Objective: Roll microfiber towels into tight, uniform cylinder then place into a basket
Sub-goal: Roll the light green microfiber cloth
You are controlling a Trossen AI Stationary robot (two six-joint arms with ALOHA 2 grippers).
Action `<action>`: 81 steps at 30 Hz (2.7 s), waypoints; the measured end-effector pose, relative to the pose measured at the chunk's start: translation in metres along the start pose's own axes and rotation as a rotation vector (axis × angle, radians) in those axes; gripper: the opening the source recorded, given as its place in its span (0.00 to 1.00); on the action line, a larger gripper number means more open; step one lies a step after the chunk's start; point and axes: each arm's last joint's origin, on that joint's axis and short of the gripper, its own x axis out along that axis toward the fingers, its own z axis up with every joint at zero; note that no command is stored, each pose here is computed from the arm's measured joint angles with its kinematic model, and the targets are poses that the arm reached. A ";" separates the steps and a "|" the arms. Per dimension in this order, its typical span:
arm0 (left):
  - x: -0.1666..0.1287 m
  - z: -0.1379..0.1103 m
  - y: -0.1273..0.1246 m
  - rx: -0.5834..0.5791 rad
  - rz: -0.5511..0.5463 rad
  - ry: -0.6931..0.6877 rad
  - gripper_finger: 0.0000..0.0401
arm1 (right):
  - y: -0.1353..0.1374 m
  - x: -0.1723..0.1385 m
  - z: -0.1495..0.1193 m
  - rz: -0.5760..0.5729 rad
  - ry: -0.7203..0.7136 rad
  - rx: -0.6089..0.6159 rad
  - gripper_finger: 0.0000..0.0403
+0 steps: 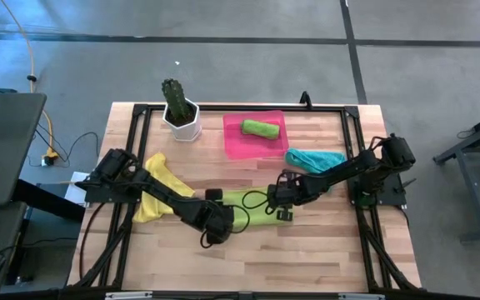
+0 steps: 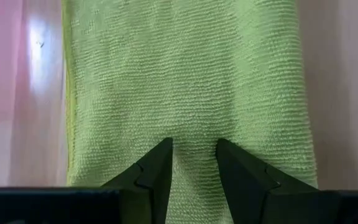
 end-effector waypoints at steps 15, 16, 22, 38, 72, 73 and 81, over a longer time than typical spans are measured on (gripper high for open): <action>0.018 0.007 0.049 0.176 0.240 0.061 0.29 | 0.038 -0.011 0.008 0.220 -0.149 0.082 0.28; 0.019 0.008 0.052 0.170 0.259 0.058 0.29 | 0.039 -0.012 0.009 0.224 -0.159 0.068 0.28; 0.009 0.011 0.049 0.066 0.273 0.002 0.26 | 0.034 -0.026 0.008 0.144 -0.098 -0.022 0.28; -0.010 0.036 -0.001 -0.254 0.095 -0.284 0.17 | -0.002 -0.010 -0.008 0.013 0.059 -0.149 0.28; -0.039 0.035 -0.047 -0.257 -0.197 -0.390 0.17 | 0.023 -0.009 -0.025 0.079 0.034 -0.219 0.28; -0.041 0.036 -0.048 -0.266 -0.207 -0.401 0.17 | 0.023 -0.009 -0.026 0.074 0.046 -0.206 0.28; -0.054 0.035 -0.067 -0.279 -0.296 -0.480 0.17 | 0.040 0.000 -0.011 0.170 -0.131 -0.074 0.28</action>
